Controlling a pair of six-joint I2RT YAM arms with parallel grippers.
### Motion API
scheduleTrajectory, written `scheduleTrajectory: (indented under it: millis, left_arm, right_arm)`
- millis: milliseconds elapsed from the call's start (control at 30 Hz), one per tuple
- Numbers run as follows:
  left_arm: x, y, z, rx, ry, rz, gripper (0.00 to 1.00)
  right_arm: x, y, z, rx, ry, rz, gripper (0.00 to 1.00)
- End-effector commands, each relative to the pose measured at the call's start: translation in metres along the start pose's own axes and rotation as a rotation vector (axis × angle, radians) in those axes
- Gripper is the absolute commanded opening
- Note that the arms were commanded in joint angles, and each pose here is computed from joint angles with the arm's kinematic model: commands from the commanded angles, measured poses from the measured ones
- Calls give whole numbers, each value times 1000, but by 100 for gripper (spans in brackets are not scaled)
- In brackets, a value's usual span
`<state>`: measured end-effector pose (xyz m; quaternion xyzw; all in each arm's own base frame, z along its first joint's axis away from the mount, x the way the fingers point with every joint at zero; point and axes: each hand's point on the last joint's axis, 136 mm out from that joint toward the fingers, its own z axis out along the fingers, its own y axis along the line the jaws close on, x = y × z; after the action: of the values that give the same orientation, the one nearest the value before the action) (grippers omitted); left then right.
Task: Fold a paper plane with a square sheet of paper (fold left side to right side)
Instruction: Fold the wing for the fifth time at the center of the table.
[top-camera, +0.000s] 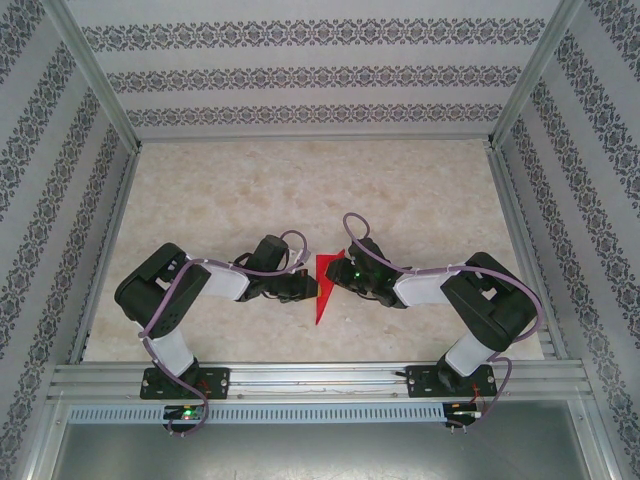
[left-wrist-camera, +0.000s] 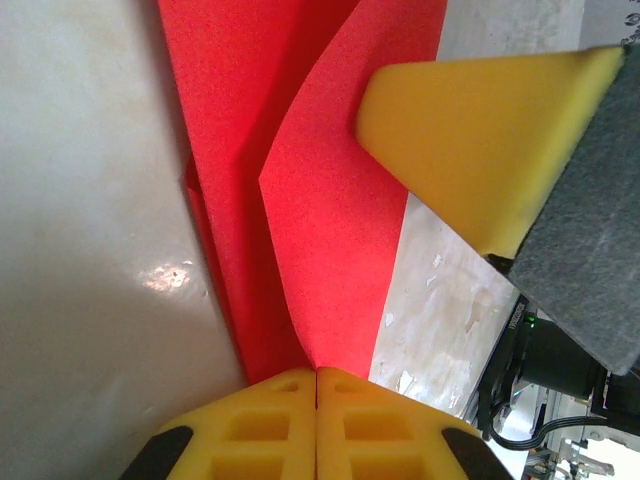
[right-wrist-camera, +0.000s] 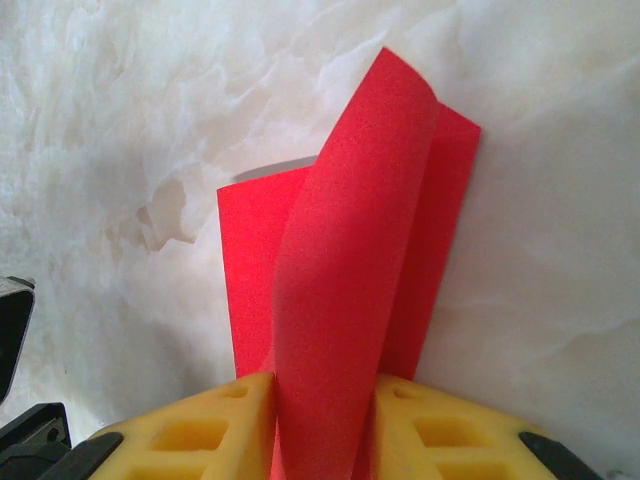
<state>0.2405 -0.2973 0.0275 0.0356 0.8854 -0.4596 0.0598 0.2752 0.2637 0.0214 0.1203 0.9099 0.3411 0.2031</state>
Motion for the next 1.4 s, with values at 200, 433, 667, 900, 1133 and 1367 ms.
scheduleTrajectory:
  millis: [200,433,667,900,1133,1367]
  left_arm:
    - [9,10,3,-34,18,-39,5]
    - [12,19,6,-67,27,-63,5]
    - [13,25,9,-87,39,-81,5]
    - [14,30,11,-104,47,-95,5]
    - [14,30,13,-109,55,-95,4]
    - [15,30,15,-111,60,-93,4]
  right_arm:
    - [17,-11,7,27,53,13,31]
    - [15,-9,4,1,36,33,31]
    - [15,-8,2,-7,29,42,31]
    - [12,-15,-3,18,2,54,32]
    - [8,-10,-7,2,-4,47,34]
    - [6,-12,-10,9,-14,52,34]
